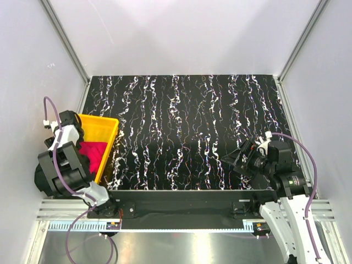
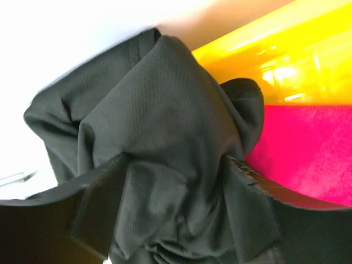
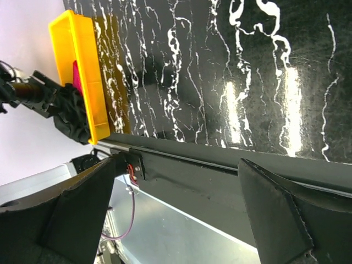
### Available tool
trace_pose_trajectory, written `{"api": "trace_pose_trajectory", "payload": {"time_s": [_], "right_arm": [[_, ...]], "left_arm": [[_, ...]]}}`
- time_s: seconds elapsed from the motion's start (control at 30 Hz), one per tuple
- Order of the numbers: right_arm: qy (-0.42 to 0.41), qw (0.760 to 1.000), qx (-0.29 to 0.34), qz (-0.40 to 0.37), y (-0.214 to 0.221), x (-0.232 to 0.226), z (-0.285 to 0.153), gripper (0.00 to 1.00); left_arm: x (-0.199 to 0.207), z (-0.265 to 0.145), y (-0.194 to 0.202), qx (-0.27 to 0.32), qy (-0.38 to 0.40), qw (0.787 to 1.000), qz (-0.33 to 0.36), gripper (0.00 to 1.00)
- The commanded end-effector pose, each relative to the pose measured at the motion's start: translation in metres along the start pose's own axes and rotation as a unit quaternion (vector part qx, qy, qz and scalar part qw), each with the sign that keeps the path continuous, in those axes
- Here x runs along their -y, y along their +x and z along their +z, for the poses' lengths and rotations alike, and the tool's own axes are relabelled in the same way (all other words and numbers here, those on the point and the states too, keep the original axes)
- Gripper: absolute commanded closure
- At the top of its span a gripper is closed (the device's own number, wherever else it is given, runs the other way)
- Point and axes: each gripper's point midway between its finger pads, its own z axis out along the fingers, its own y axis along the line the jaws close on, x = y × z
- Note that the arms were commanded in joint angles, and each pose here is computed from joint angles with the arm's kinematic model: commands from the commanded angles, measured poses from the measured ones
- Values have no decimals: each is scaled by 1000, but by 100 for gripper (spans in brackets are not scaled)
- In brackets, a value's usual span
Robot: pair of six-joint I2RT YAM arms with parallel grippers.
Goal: Fold and stack the t-shirts
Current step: Grab the tshirt from the pile, then move the tshirt to the center of the board
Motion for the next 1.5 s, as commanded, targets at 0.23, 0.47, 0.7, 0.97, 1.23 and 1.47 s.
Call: {"api": "trace_pose_trajectory", "payload": {"time_s": [0.23,0.47,0.7,0.97,1.23,1.47], "right_arm": [[7,1000,8,-21,-5,-5,-5,0],[-1,1000,10,-30,-7,-14,-10,0],[2,1000,7,-15,-7,-15,-10,0],[20,1000,-2,-1,-7,-7,-2,0],[23,999,-4,25,-14,-12,5,1],[27,998,-51,-24,-14,-5,25,2]], "left_arm": [[7,-26,-38,7,72,992,-100,100],[22,-153,-84,59,265,936,-224,100],[16,-376,-160,154,555,777,-255,100],[-8,-569,-114,174,795,568,-118,100],[16,-491,28,83,799,595,3,85],[33,-364,145,-11,749,662,21,20]]}}
